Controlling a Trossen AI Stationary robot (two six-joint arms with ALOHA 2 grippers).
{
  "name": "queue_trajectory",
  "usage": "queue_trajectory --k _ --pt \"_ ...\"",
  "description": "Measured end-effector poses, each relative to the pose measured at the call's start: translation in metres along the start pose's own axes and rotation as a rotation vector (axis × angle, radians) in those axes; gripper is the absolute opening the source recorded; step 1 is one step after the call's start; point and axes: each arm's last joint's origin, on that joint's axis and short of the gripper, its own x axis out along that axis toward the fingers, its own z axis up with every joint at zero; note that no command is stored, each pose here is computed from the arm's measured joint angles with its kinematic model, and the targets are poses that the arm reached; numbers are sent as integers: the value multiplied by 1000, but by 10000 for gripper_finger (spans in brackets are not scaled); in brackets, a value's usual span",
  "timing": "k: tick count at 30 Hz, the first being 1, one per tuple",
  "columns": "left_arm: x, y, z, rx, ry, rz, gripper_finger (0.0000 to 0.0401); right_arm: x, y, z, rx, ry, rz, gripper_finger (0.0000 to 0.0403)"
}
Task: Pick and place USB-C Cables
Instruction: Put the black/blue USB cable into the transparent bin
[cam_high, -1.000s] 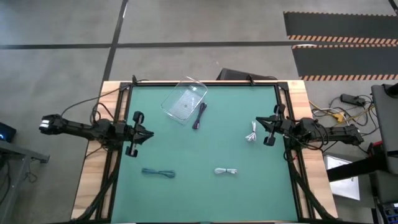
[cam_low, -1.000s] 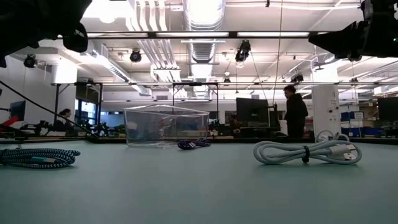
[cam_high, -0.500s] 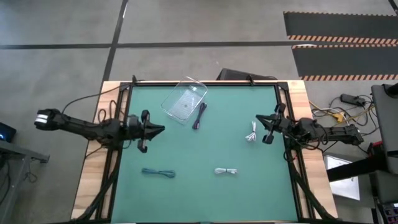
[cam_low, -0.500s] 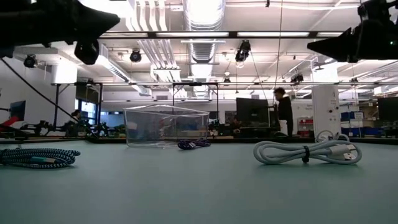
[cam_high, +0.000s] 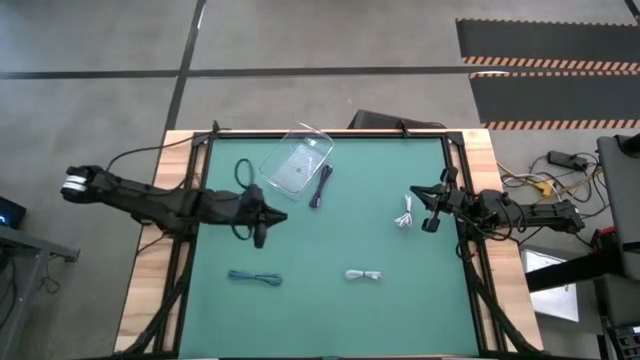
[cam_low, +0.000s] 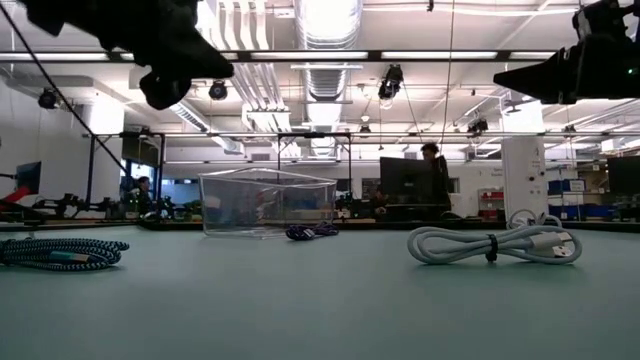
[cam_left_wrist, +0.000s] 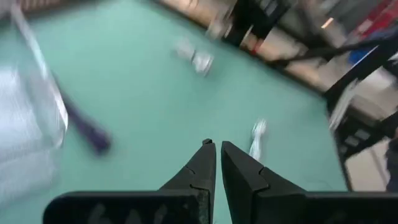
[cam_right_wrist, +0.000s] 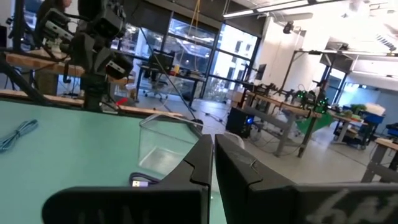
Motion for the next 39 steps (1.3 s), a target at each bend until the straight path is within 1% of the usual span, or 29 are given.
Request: queue_trajectory --k 5,11,14,17,19,24,26,30,33,36,39 --pt "7 -21 3 -127 260 39 10 0 0 0 12 1 0 9" --pt "9 -50 0 -209 497 118 10 0 0 0 12 2 1 9" --pt "10 -63 -4 -173 599 149 10 0 0 0 12 2 1 9" --pt "12 -75 -15 -68 724 168 8 0 0 0 12 2 1 9" --pt "14 -80 -26 -25 814 174 4 0 0 0 11 2 1 9" --pt "24 -86 -54 0 997 194 1 0 0 0 0 2 1 9" --pt "29 -86 -64 10 1058 222 0 0 0 0 -2 2 1 9" --pt "39 -84 -82 28 1153 286 0 0 0 0 -2 1 0 9" --pt "46 -84 -92 44 1191 303 0 0 0 0 -1 1 0 9" --pt "50 -87 -95 69 1204 290 0 0 0 0 1 2 0 9" --pt "50 -87 -96 64 1208 298 0 0 0 0 2 2 0 9"
